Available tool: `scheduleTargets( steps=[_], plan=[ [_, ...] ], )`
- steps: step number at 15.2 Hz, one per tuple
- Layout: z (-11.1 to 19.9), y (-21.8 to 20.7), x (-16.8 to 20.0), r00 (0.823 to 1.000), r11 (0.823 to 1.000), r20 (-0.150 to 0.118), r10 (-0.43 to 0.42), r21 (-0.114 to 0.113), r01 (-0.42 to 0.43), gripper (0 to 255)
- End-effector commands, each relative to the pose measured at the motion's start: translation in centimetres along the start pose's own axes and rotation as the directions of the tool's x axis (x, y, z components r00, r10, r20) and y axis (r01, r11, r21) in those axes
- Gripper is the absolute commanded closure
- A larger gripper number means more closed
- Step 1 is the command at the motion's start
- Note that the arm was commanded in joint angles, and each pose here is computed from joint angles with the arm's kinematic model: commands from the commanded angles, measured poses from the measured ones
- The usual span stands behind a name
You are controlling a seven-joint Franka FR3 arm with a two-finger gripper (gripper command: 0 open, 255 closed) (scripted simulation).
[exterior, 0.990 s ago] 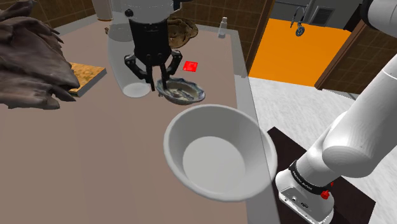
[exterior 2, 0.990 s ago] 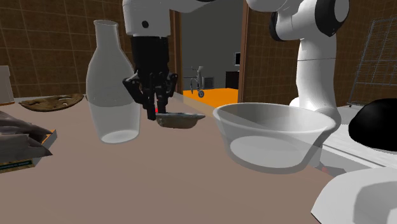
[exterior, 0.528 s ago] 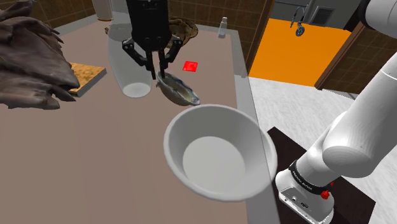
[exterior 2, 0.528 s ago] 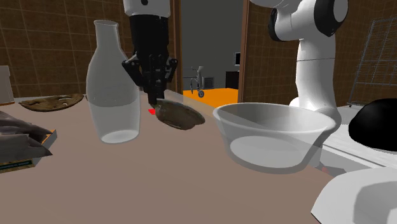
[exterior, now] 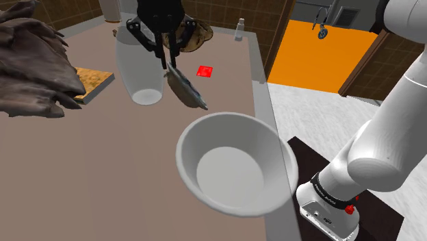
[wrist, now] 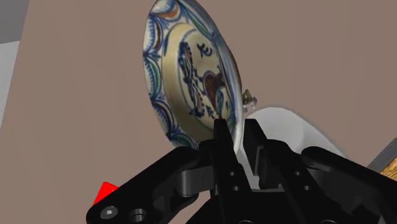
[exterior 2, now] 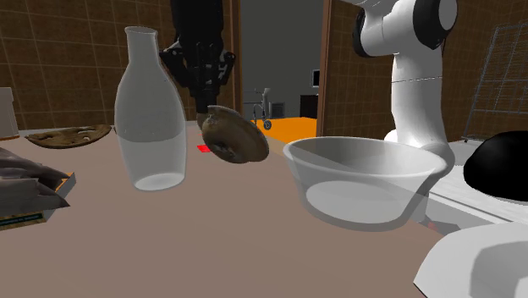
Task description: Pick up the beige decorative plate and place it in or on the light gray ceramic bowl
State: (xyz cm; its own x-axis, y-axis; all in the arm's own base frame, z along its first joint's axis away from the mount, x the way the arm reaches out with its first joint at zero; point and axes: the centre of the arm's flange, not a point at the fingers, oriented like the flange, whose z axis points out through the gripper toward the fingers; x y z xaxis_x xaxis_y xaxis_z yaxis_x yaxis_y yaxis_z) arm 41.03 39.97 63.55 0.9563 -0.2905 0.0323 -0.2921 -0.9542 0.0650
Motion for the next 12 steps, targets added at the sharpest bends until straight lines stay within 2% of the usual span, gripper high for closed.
scheduleTargets(
  steps=[1,8,12],
  plan=[
    [-1.1,0.0,0.1,1.000,1.000,0.000,0.000,0.000,0.000,255],
    [-4.7,0.2,0.2,1.000,1.000,0.000,0.000,0.000,0.000,255],
    [-5.4,0.6,-5.0,1.000,1.000,0.000,0.000,0.000,0.000,255]
  ],
)
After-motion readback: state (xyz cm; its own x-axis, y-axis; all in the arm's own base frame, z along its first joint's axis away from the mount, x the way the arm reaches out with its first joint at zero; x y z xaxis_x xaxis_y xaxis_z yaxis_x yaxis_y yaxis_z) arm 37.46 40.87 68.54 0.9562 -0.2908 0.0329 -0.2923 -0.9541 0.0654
